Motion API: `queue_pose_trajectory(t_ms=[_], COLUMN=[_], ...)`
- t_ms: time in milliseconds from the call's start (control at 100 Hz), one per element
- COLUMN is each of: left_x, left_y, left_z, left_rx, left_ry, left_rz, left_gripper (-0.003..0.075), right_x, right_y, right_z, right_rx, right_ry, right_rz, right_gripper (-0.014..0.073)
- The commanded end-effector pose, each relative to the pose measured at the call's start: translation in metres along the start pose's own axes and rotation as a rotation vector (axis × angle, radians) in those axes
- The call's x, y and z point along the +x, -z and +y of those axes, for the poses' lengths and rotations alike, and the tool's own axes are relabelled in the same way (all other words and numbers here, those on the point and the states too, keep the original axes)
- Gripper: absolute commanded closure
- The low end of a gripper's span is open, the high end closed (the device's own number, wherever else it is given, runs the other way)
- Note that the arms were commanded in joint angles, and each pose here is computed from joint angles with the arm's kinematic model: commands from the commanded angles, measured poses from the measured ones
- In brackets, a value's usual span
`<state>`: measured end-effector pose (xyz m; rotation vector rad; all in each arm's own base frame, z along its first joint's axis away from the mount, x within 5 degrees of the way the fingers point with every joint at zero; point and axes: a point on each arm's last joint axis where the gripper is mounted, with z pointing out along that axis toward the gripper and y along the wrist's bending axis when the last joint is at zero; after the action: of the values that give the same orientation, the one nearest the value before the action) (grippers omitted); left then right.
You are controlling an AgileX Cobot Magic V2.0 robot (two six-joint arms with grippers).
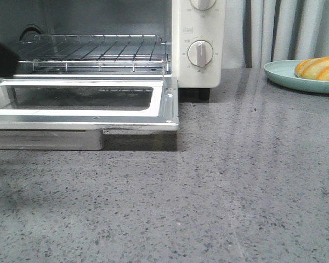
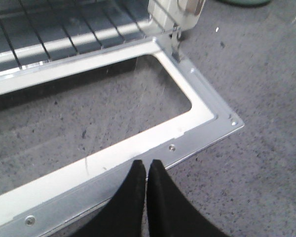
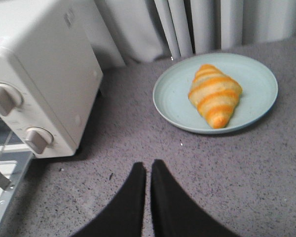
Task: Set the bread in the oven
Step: 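Pull the oven door down and open with the left gripper, then grasp the orange-striped croissant on the teal plate with the right gripper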
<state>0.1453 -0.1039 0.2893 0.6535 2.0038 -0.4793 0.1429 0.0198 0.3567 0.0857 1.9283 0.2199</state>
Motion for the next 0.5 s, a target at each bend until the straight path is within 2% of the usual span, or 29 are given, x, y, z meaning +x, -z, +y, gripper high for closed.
queue_pose_trajectory(t_ms=[0,90,150,280,490], left_x=[-0.018,-0.02,-0.02,-0.018,-0.014], left_y=[0.023,0.043,0.054,0.076,0.096], left_z=[-0.003,-0.006,-0.008,-0.013,-0.017], left_rx=[-0.01,0.0,0.007,0.02,0.04], left_ry=[0.005,-0.007,-0.014,-0.029,-0.045], left_rz=[-0.158,-0.22,-0.253,-0.316,-0.354], left_gripper=[0.0742,0.0741,0.0742,0.0742,0.0742], right_x=[-0.034,-0.052,-0.061,-0.074,-0.075], right_y=[-0.013,-0.039,-0.059,-0.109,-0.186], right_z=[0.006,0.01,0.011,0.007,-0.033], right_rx=[0.008,0.036,0.056,0.124,0.246], right_ry=[0.019,0.031,0.05,0.112,0.077], right_rz=[-0.032,0.041,0.081,0.141,0.237], right_gripper=[0.0473,0.0316,0.0263,0.0255,0.0255])
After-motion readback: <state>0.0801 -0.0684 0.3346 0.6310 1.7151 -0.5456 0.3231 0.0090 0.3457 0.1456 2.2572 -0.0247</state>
